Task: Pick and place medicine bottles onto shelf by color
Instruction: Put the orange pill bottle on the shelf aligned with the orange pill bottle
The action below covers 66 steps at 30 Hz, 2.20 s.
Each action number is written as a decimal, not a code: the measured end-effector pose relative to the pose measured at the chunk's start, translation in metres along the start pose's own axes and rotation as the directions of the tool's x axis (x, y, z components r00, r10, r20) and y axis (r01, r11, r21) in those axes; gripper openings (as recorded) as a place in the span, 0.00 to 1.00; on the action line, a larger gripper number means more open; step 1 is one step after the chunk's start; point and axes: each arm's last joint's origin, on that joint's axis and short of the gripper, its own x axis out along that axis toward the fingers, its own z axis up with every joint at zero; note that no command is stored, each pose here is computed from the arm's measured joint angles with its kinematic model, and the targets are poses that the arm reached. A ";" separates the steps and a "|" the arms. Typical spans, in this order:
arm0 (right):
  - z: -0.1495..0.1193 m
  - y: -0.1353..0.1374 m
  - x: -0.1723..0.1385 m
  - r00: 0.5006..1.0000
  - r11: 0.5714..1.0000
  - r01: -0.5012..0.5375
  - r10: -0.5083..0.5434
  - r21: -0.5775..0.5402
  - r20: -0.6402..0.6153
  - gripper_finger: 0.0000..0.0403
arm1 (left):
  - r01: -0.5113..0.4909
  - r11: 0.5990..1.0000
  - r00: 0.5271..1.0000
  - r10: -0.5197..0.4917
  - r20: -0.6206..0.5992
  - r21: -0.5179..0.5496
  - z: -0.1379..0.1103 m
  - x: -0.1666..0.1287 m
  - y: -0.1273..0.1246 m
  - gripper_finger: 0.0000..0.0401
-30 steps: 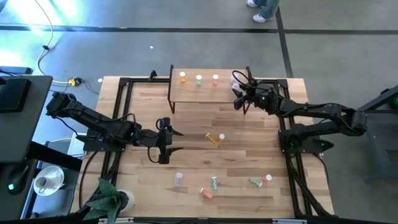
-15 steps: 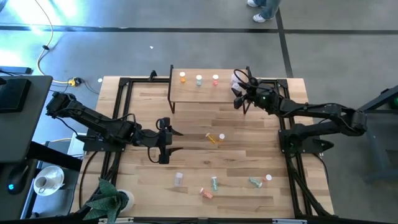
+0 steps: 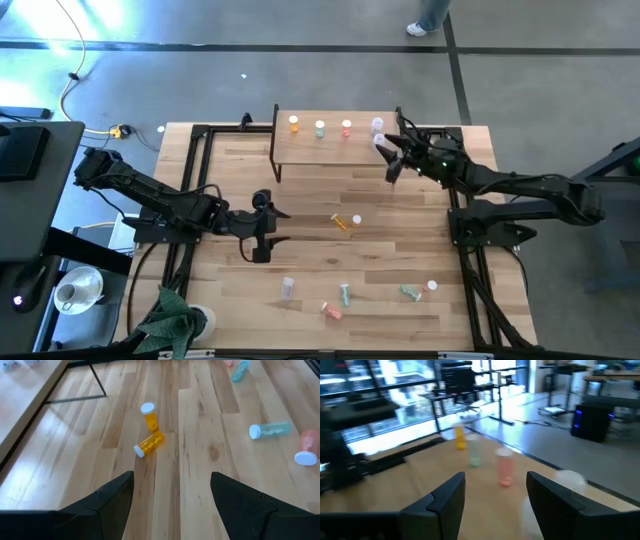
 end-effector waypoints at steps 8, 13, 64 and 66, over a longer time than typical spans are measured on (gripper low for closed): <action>-0.007 0.041 -0.021 0.972 0.972 -0.229 0.226 -0.046 -0.062 0.50 | -0.007 0.998 0.996 0.002 -0.093 -0.056 -0.010 -0.001 -0.001 0.63; -0.021 0.070 -0.029 0.927 0.936 -0.351 0.346 -0.015 -0.144 0.50 | 0.000 0.998 0.994 -0.007 -0.113 -0.067 -0.013 -0.003 -0.005 0.63; -0.179 0.133 -0.015 0.826 0.978 -0.089 -0.032 -0.187 -0.563 0.50 | 0.010 0.995 1.000 -0.012 -0.016 -0.096 -0.043 0.015 -0.013 0.63; -0.185 0.135 -0.012 0.830 0.980 -0.090 -0.026 -0.179 -0.557 0.50 | 0.010 0.995 1.000 -0.012 -0.016 -0.096 -0.043 0.015 -0.013 0.63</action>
